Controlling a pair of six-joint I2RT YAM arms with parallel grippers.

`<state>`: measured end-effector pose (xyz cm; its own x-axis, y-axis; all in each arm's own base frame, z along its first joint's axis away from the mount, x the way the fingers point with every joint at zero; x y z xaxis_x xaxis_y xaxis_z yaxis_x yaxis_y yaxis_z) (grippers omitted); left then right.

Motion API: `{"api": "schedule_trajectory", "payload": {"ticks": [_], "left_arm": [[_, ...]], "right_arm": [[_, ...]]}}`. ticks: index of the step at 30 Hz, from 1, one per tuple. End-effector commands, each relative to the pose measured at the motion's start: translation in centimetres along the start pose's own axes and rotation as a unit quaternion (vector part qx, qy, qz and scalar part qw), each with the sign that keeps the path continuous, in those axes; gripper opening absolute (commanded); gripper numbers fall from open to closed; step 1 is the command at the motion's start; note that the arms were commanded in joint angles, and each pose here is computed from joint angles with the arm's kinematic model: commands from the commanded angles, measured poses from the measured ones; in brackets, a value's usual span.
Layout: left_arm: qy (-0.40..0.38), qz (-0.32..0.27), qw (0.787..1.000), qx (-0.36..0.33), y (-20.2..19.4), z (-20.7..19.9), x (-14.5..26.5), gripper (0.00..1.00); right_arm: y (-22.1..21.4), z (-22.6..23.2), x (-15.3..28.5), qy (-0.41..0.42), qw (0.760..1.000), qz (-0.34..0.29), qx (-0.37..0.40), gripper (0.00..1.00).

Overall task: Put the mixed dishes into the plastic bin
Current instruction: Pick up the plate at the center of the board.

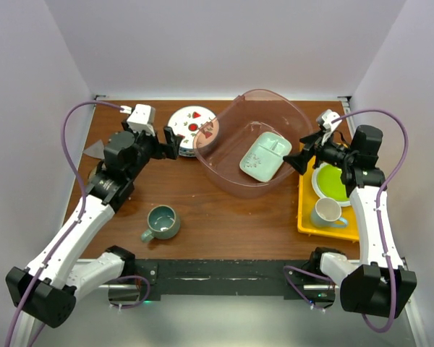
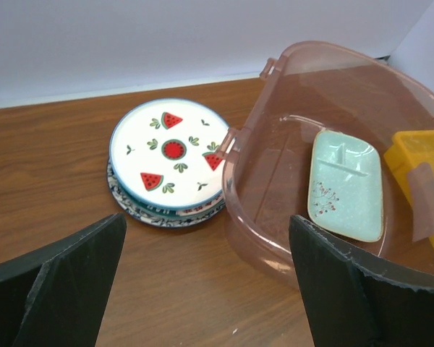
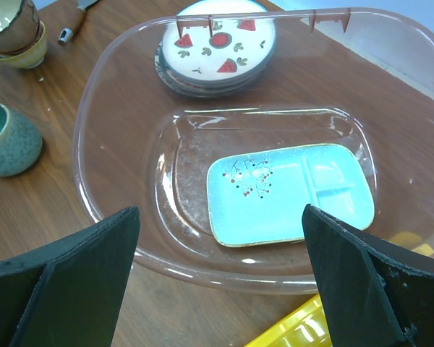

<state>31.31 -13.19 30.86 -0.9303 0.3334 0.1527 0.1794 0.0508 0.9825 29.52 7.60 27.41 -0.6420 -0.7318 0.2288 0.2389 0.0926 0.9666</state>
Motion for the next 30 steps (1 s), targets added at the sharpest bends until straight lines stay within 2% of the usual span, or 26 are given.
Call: {"api": "schedule_trajectory", "payload": {"ticks": [1, 5, 12, 15, 22, 30], "left_arm": [[0.039, 0.005, 0.999, 0.004, -1.1, 1.5, -0.7, 1.00], [0.048, 0.015, 0.999, 0.020, -1.8, 2.5, -1.5, 1.00], [0.032, 0.025, 0.992, 0.123, -2.3, 5.8, -3.4, 1.00], [0.054, 0.034, 0.986, 0.153, -2.5, 7.6, -4.3, 1.00], [0.106, 0.062, 0.977, 0.176, -3.5, 10.4, -6.9, 0.99], [0.120, 0.100, 0.972, 0.178, -5.5, 12.2, -10.5, 0.95]], "right_arm": [[0.6, 0.4, 0.1, 0.013, 1.000, -0.010, 0.018, 0.98], [0.7, 0.4, 0.2, 0.013, 1.000, -0.011, 0.018, 0.98], [0.6, 0.4, 0.1, 0.012, 1.000, -0.011, 0.016, 0.98], [0.8, 0.5, 0.2, 0.012, 1.000, -0.012, 0.017, 0.98], [0.7, 0.3, 0.2, 0.009, 1.000, -0.011, 0.015, 0.98], [0.7, 0.3, 0.2, 0.008, 1.000, -0.011, 0.014, 0.98]]}}
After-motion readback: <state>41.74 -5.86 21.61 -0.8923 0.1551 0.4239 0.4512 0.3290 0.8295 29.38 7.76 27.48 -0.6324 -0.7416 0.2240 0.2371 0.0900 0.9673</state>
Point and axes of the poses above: each gripper's point midway between its finger pads, its own x axis back along the fingers, its own z axis along the line the jaws close on, y = z × x, the point moved 2 cm from there along x, back along the fingers, and after that the axes turned 3 degrees about -x, right-handed, at the moved point
